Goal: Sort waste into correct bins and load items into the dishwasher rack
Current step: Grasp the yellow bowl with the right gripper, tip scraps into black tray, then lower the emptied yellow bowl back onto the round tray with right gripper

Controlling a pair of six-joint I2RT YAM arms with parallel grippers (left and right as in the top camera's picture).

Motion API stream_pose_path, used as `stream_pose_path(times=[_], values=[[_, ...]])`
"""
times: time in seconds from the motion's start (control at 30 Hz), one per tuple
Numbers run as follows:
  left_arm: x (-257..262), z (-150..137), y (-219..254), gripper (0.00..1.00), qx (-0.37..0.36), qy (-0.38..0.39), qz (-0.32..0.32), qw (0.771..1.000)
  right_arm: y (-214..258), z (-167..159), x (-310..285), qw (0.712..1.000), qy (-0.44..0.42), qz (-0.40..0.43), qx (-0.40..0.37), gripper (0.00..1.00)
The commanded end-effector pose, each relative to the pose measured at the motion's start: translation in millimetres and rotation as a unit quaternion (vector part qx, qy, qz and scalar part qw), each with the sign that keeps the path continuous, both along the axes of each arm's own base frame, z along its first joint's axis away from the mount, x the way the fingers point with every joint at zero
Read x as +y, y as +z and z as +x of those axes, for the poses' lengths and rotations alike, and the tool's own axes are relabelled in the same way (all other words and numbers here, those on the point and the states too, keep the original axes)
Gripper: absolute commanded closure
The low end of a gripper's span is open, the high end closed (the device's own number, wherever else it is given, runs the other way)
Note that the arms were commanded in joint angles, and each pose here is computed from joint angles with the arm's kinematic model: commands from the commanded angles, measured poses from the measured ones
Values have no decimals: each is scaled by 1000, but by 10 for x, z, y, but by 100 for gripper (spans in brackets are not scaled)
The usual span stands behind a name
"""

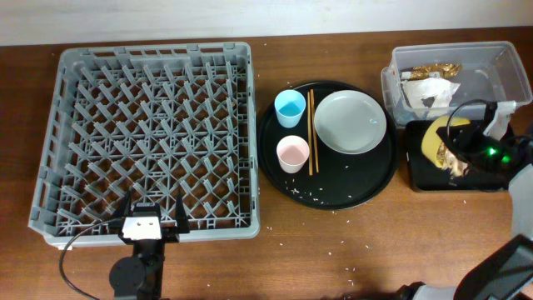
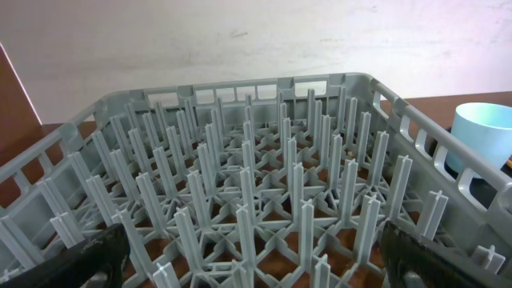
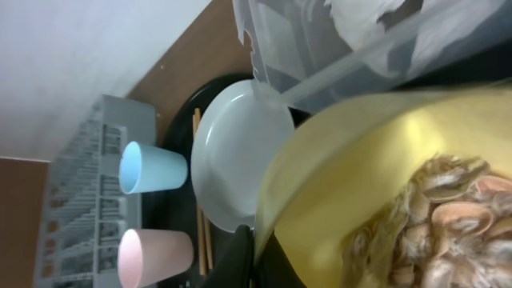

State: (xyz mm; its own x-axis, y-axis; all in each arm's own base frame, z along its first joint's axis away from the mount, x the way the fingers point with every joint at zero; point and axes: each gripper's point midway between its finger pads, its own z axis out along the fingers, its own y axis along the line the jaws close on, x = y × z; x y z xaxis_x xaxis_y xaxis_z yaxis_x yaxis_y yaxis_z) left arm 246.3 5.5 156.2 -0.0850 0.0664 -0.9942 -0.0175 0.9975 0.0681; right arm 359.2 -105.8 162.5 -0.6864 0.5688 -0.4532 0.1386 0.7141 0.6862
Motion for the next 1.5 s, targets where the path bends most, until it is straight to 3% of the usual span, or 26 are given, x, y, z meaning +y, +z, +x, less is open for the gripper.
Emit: stream_pose_path(times=[0.0,0.13,0.27,0.6,0.83,0.9,0.97,1.07,1.1,1.17,1.23,1.3,1.4,1.47], values=[[-6,-1,-18,1,2,-3,8,1000,-104,2,72,993,40,98,-60,96],[-6,-1,-18,1,2,-3,8,1000,143,-26,-114,962,50,237,-129,96],[-6,-1,-18,1,2,-3,8,1000,228,-120,-303,946,9,304,-109,96],[-6,-1,-18,1,2,-3,8,1000,337,-134,-282,933,18,343,-104,96],[-6,-1,-18,1,2,-3,8,1000,300,-75,-396,946,1,303,-113,96],[-6,-1,-18,1,2,-3,8,1000,391,-85,-272,941,32,314,-123,96],[-6,-1,-18,1,2,-3,8,1000,505,10,99,945,88,287,-132,96],[-6,-1,-18,1,2,-3,8,1000,575,207,1117,954,174,224,-95,96],[-6,-1,-17,1,2,-3,8,1000,423,254,1507,966,177,181,-52,96],[-6,-1,-18,1,2,-3,8,1000,-148,220,1693,990,115,37,66,96],[-6,-1,-18,1,2,-3,8,1000,-536,-54,1868,973,115,-127,156,96],[-6,-1,-18,1,2,-3,8,1000,-703,-255,1872,949,113,-220,197,96],[-6,-1,-18,1,2,-3,8,1000,-965,-409,1893,910,127,-315,237,96],[-6,-1,-18,1,2,-3,8,1000,-1092,-402,1893,905,131,-319,250,82]])
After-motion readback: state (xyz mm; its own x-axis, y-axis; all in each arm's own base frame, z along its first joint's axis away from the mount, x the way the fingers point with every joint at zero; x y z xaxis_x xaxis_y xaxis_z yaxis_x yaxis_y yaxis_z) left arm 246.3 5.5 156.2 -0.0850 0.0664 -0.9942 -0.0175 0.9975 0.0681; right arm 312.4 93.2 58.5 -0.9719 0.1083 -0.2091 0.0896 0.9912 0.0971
